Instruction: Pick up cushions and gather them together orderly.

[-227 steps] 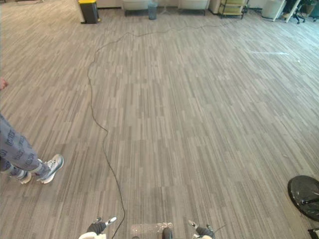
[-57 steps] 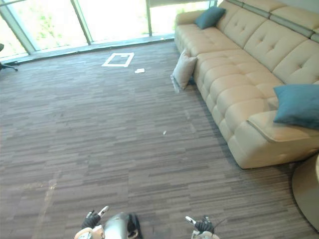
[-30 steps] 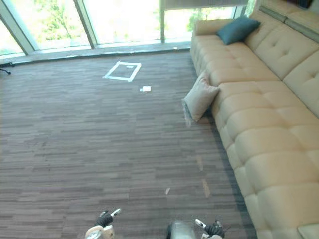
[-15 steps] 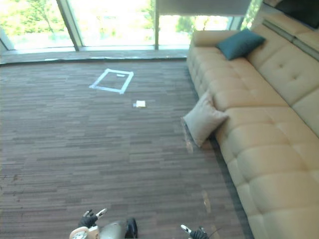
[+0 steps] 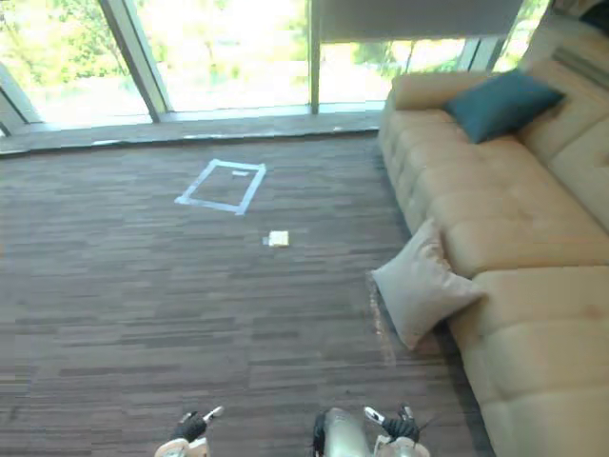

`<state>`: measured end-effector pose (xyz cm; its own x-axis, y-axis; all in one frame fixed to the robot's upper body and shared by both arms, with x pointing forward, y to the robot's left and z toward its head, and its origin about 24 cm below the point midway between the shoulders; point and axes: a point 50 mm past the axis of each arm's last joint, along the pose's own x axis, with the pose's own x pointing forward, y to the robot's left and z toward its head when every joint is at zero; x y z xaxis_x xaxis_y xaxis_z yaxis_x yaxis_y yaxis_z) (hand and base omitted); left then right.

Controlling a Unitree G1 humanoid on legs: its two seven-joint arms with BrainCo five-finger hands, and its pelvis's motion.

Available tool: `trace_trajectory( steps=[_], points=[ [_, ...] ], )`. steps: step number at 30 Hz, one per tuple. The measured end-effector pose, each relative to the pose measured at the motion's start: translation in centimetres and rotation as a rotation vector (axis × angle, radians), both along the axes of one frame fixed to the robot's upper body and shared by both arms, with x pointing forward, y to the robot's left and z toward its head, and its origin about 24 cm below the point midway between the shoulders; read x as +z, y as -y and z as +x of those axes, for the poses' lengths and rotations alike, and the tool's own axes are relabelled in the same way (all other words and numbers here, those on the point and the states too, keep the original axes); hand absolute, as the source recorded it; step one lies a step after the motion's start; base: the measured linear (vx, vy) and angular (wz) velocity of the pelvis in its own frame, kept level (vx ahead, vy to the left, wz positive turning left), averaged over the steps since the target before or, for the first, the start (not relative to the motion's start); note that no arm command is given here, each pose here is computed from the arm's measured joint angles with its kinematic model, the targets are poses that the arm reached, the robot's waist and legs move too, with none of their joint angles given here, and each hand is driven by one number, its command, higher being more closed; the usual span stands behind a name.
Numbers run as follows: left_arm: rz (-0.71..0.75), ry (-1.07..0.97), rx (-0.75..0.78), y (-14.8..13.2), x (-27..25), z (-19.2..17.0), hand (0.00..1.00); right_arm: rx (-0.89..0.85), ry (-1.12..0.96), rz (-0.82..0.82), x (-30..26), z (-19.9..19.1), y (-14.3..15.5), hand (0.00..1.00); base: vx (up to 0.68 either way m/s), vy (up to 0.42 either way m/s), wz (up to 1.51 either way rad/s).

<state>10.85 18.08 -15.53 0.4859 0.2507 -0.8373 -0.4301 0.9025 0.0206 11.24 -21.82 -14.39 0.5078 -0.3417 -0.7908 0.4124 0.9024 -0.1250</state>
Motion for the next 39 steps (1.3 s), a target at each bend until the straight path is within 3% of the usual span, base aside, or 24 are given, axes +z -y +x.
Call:
trace_trajectory(
  steps=[8, 13, 18, 32, 39],
  points=[
    [0.054, 0.052, -0.009, -1.4, 0.7, 0.2, 0.0, 0.026, -0.023, 0.059, -0.5, -0.4, -2.2, 0.0, 0.51, -0.031, -0.92],
    [0.052, 0.048, -0.015, -1.2, 0.7, 0.1, 0.0, 0.021, -0.04, 0.056, -0.7, -1.0, -2.2, 0.0, 0.64, 0.314, -1.34],
    [0.111, 0.016, -0.035, -3.0, 0.6, -0.1, 0.0, 0.026, -0.052, 0.099, -1.0, -1.6, -4.0, 0.0, 0.57, 0.391, -1.21],
    [0.022, -0.015, -0.176, 1.0, -0.1, 1.3, 0.0, 0.065, 0.001, 0.006, -0.1, 0.7, -1.3, 0.0, 0.28, 0.057, -0.52],
    [0.023, 0.047, -0.123, 0.5, 0.5, 1.6, 0.0, 0.097, -0.016, 0.005, -0.3, 0.5, -1.6, 0.0, 0.23, -0.136, -0.39]
  ],
)
